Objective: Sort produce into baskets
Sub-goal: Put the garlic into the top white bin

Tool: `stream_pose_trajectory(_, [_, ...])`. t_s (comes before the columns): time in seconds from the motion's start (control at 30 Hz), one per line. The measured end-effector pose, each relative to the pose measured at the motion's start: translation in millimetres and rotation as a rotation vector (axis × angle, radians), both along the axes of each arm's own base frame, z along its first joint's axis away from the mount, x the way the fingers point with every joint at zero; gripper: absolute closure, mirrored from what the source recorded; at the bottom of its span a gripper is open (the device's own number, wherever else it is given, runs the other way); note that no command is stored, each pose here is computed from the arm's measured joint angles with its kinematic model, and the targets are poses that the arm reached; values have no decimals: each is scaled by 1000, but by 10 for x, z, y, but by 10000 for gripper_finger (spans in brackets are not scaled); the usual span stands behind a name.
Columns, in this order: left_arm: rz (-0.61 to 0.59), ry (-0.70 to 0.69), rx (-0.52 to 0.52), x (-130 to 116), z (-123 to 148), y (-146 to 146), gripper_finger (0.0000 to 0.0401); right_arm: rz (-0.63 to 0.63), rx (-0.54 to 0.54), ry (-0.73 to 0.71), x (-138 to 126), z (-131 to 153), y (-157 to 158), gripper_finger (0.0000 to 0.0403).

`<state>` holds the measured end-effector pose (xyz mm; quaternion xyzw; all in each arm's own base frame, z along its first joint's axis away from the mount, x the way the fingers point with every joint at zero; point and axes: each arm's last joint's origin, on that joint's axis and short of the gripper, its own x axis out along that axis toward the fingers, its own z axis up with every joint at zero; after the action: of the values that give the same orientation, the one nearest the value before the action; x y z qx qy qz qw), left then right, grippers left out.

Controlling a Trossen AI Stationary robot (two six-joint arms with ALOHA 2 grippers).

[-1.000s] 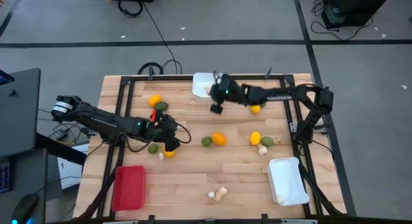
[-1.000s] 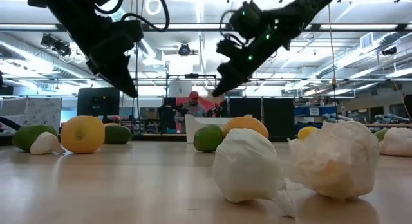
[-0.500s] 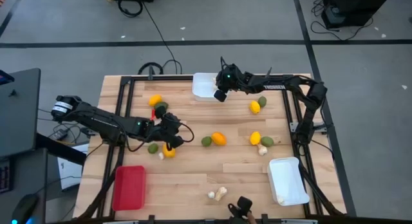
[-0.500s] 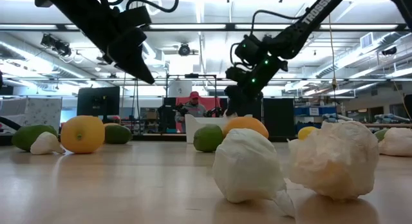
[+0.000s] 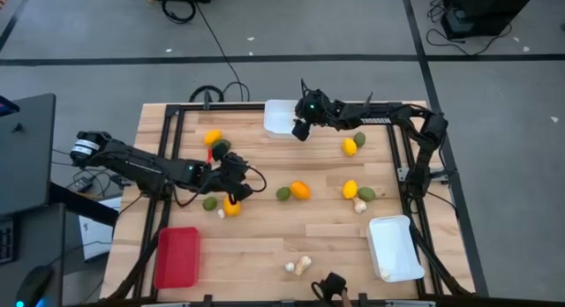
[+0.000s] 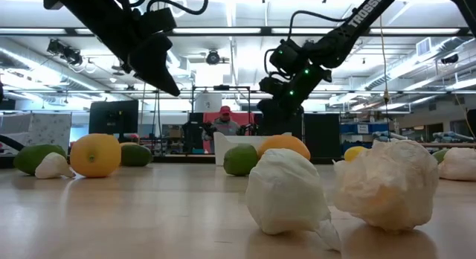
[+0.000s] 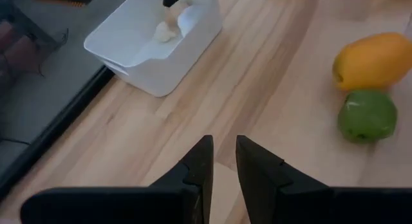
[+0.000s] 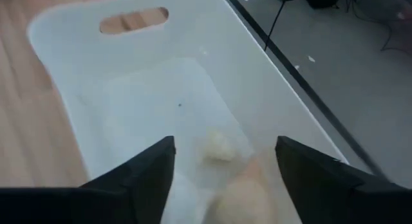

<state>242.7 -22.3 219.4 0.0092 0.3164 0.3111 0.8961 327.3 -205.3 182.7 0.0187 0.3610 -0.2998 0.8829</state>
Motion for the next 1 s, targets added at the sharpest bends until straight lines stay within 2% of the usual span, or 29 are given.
stream_pose_trajectory(0.17, [-75,62,-108,7,152,-34,327,3,56,-91,58,117,137,97])
stream_pose_trajectory(0.33, [-123,182,-304,-59,381,-119,327,87,91,-158,204,117,440,101])
stream_pose_trajectory(0.47, [-131,206,-436,-111,372,-245,316,183,45,-198,323,93,758,108])
stream_pose_trajectory(0.57, [-102,206,-527,-153,359,-353,289,237,3,-211,385,66,1019,113])
stream_pose_trajectory(0.8, [-37,352,-584,-381,281,-558,206,252,-112,-179,376,-101,1545,119])
stream_pose_trajectory(0.9, [-14,394,-613,-448,199,-603,190,209,-140,-190,315,-192,1669,121])
stream_pose_trajectory(1.0, [-2,416,-638,-489,82,-629,188,179,-139,-259,266,-240,1716,121])
